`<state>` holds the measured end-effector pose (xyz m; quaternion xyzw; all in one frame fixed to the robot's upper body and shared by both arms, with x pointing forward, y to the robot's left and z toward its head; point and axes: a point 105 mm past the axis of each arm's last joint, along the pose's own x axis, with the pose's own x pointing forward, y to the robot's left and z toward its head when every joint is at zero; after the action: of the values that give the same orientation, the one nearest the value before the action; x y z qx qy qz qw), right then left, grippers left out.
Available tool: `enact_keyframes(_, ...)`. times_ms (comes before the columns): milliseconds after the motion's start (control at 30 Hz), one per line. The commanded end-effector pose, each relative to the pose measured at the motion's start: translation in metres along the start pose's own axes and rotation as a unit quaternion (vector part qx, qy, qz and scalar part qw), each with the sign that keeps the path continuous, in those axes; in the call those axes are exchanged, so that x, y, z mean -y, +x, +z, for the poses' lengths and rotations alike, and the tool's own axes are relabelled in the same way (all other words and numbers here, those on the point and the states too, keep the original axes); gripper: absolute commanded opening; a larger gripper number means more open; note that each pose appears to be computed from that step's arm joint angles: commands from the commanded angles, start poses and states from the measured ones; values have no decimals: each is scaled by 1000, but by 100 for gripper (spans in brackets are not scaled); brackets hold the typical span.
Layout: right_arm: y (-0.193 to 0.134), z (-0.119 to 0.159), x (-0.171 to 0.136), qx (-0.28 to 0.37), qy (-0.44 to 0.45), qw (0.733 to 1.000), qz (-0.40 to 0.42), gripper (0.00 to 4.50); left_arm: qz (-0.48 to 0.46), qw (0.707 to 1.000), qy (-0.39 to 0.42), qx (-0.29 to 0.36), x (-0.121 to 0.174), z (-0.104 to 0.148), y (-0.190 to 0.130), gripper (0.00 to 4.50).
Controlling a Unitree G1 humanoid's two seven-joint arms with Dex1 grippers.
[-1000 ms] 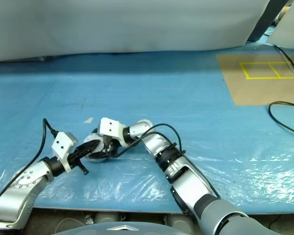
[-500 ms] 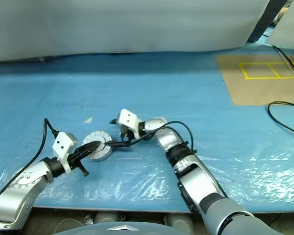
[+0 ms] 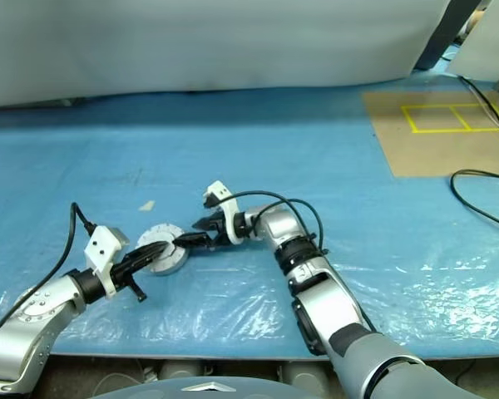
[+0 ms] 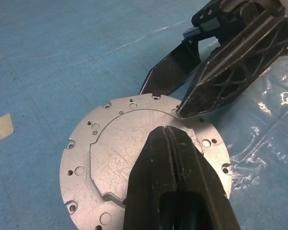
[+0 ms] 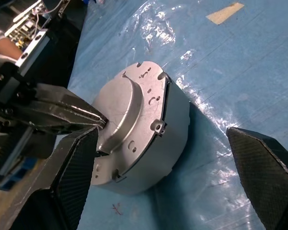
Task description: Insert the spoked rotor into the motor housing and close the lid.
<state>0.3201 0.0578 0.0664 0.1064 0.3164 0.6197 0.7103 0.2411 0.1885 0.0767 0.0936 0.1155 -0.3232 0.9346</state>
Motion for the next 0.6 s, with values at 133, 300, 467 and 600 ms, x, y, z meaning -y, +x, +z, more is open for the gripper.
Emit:
enact_keyframes(133, -1, -29, -3, -71, 118, 990, -1, 448, 4, 998, -22, -57, 1, -29, -6, 0)
enact_keyframes(300, 0, -49, -21, -118, 157, 980, 34, 448, 4, 998, -22, -55, 1, -29, -6, 0)
enact_keyframes(467, 23, -44, -38, -66, 237, 968, 56, 448, 4, 998, -19, -55, 0, -29, -6, 0)
enact_keyframes(600, 31, -15, -26, 37, 318, 947, 41, 339, 10, 998, -17, -54, -1, -28, -8, 0)
